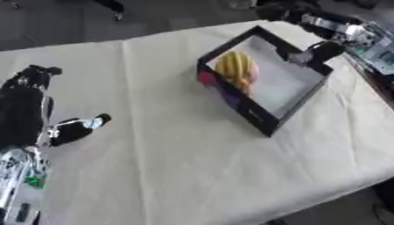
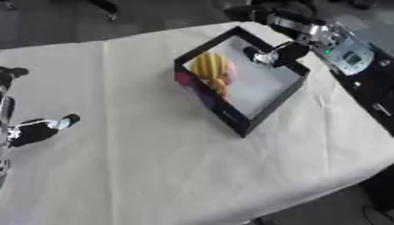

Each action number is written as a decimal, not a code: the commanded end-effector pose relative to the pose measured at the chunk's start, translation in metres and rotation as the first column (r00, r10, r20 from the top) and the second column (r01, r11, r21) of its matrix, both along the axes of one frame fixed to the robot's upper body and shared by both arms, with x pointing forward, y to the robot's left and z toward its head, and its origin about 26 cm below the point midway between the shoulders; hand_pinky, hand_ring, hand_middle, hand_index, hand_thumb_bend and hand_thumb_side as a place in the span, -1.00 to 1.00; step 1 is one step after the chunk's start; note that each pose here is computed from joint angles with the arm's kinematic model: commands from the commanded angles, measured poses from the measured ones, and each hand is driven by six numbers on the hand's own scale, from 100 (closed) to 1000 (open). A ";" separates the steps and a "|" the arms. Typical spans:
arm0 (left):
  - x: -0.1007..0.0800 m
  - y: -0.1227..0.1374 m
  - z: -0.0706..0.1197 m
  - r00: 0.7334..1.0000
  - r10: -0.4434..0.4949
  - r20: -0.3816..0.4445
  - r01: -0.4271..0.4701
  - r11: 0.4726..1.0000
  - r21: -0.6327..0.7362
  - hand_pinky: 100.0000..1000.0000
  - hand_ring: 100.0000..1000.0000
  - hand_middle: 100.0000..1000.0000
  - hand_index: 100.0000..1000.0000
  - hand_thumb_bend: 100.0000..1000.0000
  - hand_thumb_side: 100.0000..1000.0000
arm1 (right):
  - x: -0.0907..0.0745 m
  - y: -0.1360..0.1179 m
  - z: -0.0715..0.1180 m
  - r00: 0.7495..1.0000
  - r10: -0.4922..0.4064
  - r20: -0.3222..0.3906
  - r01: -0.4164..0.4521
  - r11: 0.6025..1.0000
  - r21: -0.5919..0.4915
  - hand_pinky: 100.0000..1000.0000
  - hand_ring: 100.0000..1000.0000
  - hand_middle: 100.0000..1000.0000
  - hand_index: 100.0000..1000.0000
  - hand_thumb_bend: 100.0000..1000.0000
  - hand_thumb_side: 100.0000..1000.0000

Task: Pick up the objects with one hand, pass them to the other hand, and then place them into the box on the other side of the table.

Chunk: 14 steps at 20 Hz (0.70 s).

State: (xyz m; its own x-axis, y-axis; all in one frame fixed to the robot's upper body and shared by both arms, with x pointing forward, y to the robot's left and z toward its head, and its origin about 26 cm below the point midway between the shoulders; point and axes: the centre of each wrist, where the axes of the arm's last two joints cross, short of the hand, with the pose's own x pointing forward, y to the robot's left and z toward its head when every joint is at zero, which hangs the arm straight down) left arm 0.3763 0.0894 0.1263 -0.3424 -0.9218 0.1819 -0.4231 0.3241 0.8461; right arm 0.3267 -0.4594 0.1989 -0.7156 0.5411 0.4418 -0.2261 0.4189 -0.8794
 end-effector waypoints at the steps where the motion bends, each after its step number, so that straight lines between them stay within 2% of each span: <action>1: 0.001 0.003 0.010 0.999 0.002 0.033 -0.002 1.000 0.000 0.58 0.47 0.25 0.48 0.85 -0.33 | -0.002 -0.008 0.019 0.964 0.265 0.005 -0.256 0.938 -0.232 1.00 1.00 1.00 1.00 -1.00 -0.46; 3: 0.002 0.004 0.010 0.999 0.005 0.034 -0.005 1.000 -0.002 0.58 0.46 0.24 0.48 0.84 -0.33 | -0.002 -0.014 0.019 0.965 0.263 0.002 -0.256 0.944 -0.209 1.00 1.00 1.00 1.00 -1.00 -0.69; 5: 0.001 0.004 0.010 0.999 0.007 0.034 -0.007 1.000 -0.005 0.58 0.46 0.24 0.48 0.84 -0.33 | -0.003 -0.019 0.017 0.966 0.260 0.001 -0.255 0.950 -0.180 1.00 1.00 1.00 1.00 -1.00 -0.72; 9: 0.001 0.004 0.010 0.999 0.008 0.033 -0.007 1.000 -0.008 0.58 0.46 0.24 0.48 0.85 -0.32 | -0.003 -0.027 0.010 0.972 0.233 -0.012 -0.233 0.968 -0.093 1.00 1.00 1.00 1.00 -1.00 -0.66; 11: 0.001 0.005 0.010 0.999 0.010 0.036 -0.010 1.000 -0.009 0.57 0.46 0.24 0.48 0.84 -0.32 | -0.002 -0.027 0.007 0.976 0.214 -0.048 -0.215 0.976 -0.027 1.00 1.00 1.00 1.00 -1.00 -0.58; 14: 0.002 0.008 0.012 0.999 0.023 0.044 -0.022 1.000 -0.018 0.56 0.45 0.24 0.49 0.84 -0.32 | -0.001 -0.023 0.012 0.973 0.221 -0.067 -0.217 0.974 0.069 1.00 1.00 1.00 1.00 -1.00 -0.42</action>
